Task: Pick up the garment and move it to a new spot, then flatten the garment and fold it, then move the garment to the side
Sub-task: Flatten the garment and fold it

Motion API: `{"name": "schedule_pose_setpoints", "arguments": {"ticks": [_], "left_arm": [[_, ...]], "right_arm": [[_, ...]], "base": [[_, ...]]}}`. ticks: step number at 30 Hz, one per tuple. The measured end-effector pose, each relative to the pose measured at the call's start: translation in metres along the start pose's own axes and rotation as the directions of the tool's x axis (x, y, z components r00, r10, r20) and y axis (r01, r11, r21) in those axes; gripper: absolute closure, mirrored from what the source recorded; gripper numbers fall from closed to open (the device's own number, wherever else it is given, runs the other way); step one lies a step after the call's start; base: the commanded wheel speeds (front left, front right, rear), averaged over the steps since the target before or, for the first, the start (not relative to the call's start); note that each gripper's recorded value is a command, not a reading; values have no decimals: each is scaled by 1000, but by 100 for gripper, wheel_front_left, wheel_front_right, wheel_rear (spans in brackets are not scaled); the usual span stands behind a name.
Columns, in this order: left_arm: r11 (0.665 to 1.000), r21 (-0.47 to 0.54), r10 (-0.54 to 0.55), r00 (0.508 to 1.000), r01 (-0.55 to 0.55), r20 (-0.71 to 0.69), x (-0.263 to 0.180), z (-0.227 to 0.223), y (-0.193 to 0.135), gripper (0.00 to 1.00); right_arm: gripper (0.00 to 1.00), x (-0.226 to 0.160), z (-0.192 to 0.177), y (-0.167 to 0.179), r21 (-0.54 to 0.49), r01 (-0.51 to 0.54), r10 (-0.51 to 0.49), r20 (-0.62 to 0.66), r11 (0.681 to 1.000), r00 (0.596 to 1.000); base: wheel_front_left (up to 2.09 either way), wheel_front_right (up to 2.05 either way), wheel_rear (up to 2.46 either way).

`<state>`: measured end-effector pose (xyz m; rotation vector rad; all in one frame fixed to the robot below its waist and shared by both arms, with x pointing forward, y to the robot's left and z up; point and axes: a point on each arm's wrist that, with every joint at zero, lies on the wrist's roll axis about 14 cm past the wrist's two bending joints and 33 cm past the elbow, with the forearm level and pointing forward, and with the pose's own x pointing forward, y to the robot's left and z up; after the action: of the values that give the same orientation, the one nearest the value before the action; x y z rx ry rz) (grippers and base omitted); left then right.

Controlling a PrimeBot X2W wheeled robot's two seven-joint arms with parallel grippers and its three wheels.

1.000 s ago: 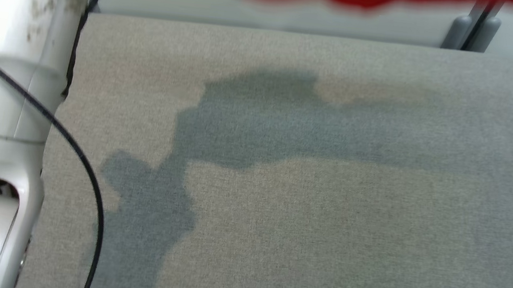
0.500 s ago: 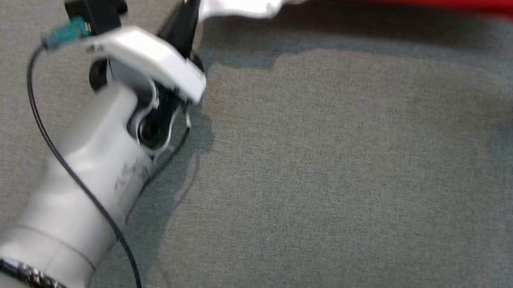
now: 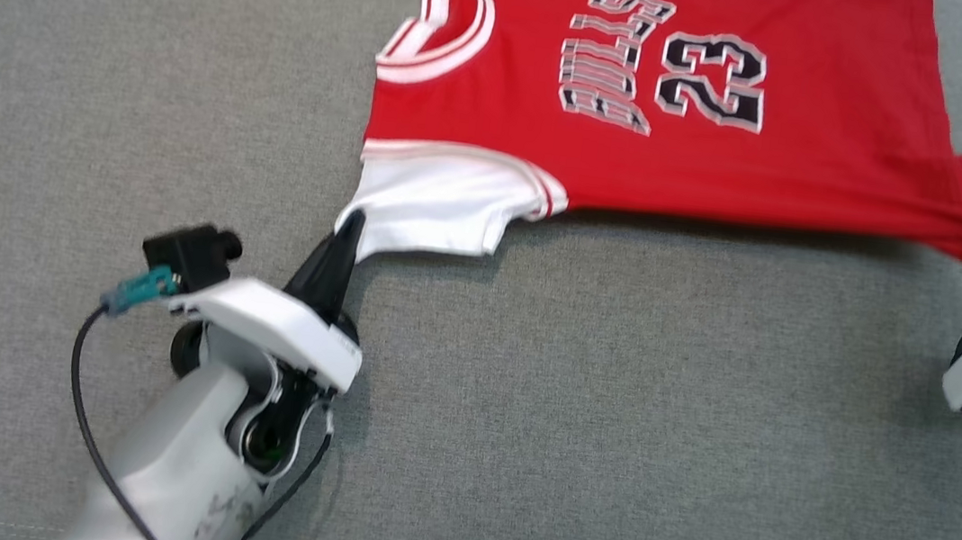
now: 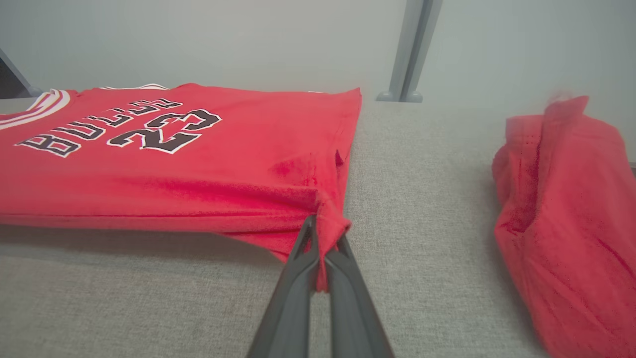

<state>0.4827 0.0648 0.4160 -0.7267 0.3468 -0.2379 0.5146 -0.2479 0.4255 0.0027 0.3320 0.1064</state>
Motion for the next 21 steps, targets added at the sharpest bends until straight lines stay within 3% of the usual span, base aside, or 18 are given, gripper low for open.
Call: {"name": "schedule_pose_setpoints", "arguments": {"ticks": [4, 13, 16, 21], "left_arm": [[999, 36, 11, 1000, -10, -14, -24, -10, 5, 100], [997, 4, 75, 997, -75, -22, -75, -34, 11, 100], [996, 11, 94, 995, -94, -17, -87, -36, 13, 100], [992, 37, 122, 991, -121, -54, -108, -45, 16, 100]], "right_arm": [[100, -21, -17, 5, 61, 0, 1, -24, 998, 1000], [100, -69, -68, 22, 191, -8, 41, -169, 982, 985], [100, -82, -73, 23, 145, -44, 71, -186, 988, 980], [100, -95, -76, 4, -48, -80, 69, -204, 996, 977]], "base": [[0, 0, 0], [0, 0, 0], [0, 0, 0], [0, 0, 0]]}}
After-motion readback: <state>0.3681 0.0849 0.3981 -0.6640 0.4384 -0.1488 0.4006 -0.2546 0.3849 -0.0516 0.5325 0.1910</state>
